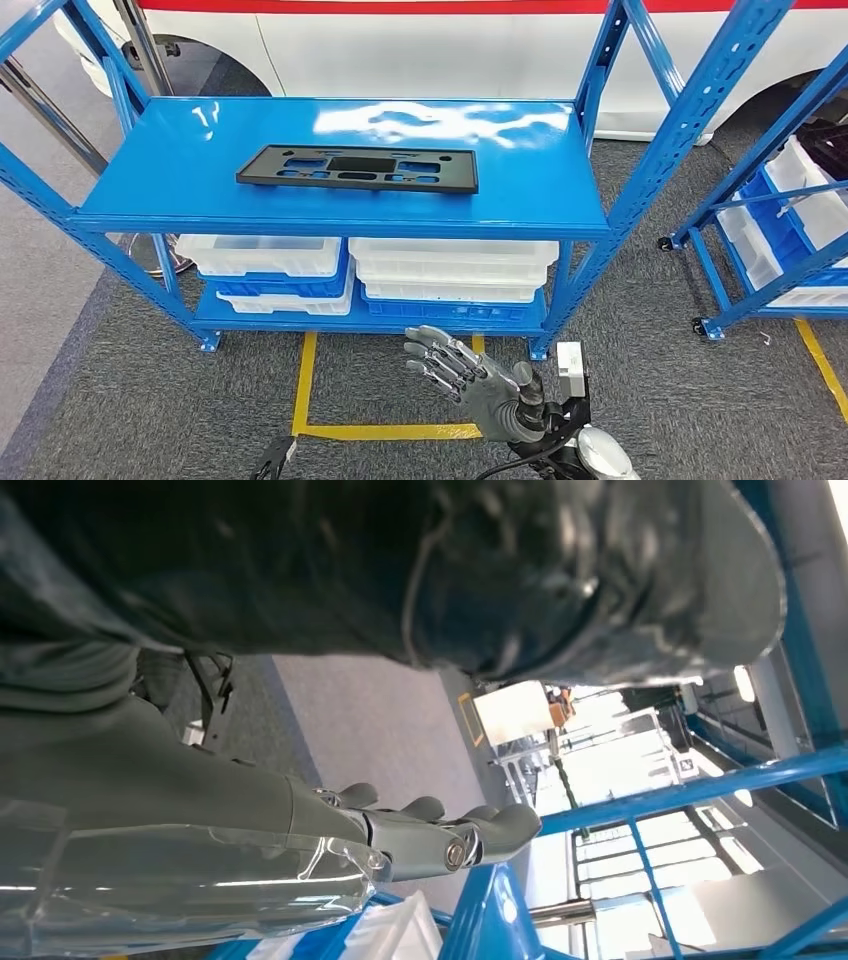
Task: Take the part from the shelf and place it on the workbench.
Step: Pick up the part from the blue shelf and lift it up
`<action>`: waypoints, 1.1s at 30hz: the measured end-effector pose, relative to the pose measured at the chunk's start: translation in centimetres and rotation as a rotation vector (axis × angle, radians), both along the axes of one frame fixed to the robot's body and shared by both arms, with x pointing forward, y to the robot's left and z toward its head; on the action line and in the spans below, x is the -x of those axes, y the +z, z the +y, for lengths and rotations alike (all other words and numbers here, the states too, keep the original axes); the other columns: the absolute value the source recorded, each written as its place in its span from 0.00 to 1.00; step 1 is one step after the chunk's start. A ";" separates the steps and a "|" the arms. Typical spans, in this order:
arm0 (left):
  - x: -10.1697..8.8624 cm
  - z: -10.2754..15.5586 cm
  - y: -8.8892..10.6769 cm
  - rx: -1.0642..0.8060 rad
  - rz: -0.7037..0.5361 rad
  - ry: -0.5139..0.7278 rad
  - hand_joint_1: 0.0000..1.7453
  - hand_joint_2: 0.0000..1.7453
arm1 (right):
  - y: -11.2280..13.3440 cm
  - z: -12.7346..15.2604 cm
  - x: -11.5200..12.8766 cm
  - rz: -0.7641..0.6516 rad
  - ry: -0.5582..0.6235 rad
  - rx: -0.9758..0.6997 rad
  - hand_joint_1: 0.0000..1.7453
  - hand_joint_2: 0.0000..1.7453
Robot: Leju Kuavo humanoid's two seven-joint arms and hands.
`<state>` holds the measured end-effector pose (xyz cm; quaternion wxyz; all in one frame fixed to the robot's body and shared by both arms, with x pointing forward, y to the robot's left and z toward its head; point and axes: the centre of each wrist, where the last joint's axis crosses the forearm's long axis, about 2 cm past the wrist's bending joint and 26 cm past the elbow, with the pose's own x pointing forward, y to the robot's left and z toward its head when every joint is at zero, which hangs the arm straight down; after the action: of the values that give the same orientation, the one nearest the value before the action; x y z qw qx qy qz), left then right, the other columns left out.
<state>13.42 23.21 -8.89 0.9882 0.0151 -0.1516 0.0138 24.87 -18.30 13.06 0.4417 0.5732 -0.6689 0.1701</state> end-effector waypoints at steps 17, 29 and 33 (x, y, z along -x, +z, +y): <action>-0.4 -0.3 0.1 0.005 -0.011 -0.001 0.00 0.00 | -0.4 -0.3 0.0 0.005 0.009 0.004 0.00 0.00; -0.3 -0.3 0.1 0.005 -0.009 -0.001 0.00 0.00 | -0.5 -0.3 -0.1 0.005 0.010 0.005 0.00 0.00; -0.4 -0.3 0.2 0.006 -0.012 -0.002 0.00 0.00 | -0.4 -0.3 -0.1 0.003 0.011 0.003 0.00 0.00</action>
<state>13.81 22.90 -8.74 0.9874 0.0122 -0.1574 0.0136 24.98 -18.61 12.61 0.4427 0.5765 -0.6647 0.1729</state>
